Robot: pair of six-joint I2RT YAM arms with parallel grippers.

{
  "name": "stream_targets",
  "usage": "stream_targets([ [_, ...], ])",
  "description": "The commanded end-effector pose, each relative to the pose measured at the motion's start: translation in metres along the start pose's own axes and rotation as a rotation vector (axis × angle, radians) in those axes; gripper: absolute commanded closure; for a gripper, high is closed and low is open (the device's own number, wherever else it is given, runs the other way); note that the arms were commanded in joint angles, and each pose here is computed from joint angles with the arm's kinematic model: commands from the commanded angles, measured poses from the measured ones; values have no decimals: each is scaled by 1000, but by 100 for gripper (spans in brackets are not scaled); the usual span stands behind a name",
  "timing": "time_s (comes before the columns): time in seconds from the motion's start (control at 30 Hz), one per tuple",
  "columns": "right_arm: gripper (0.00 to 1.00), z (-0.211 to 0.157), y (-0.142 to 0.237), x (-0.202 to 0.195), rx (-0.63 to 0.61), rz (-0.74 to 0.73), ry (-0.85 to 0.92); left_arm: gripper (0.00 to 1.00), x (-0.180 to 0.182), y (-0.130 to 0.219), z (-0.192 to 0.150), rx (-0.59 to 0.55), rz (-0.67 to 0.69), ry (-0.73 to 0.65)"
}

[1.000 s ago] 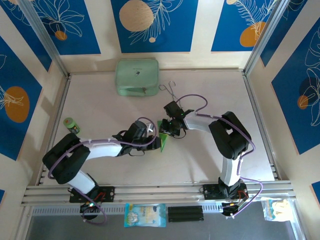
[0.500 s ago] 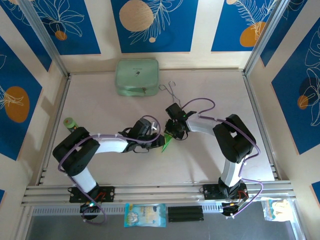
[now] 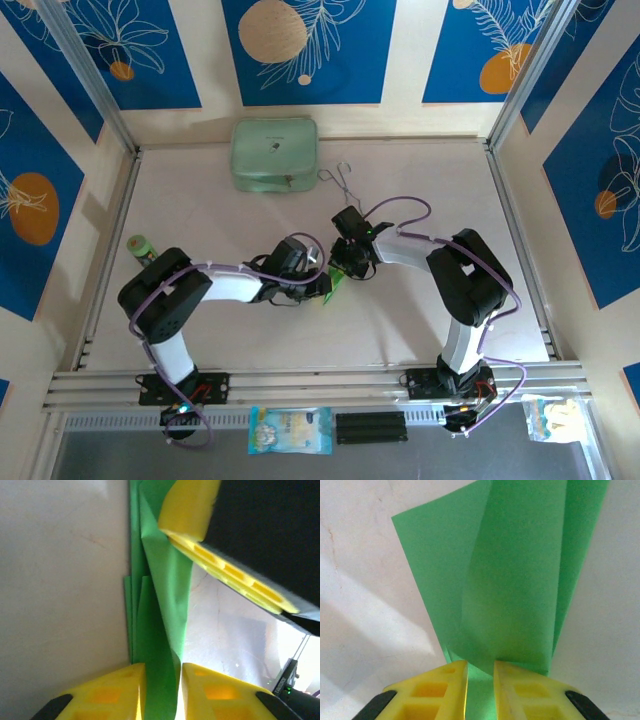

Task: Fold a paper plane with a square sheet of paper (pick it up from the middle)
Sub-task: Fold the wing for the fifth time at the center of the table.

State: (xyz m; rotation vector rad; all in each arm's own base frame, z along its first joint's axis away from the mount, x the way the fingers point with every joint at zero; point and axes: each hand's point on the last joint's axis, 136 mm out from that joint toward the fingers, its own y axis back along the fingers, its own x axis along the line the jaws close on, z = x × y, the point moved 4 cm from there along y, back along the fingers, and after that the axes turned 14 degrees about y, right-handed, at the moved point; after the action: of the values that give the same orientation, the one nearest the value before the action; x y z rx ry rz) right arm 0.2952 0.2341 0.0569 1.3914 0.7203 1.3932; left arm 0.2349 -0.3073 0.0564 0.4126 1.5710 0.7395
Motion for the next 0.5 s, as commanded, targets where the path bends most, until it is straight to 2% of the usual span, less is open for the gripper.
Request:
stream_targets([
  [0.0,77,-2,10,2,8,30,-16,77,-5,-3,3,21,-7,10],
  [0.23,76,9,25,9,-23,122,43,83,6,-5,1,29,43,1],
  [0.47,76,11,28,14,16,257,225,86,17,-6,-1,26,73,5],
])
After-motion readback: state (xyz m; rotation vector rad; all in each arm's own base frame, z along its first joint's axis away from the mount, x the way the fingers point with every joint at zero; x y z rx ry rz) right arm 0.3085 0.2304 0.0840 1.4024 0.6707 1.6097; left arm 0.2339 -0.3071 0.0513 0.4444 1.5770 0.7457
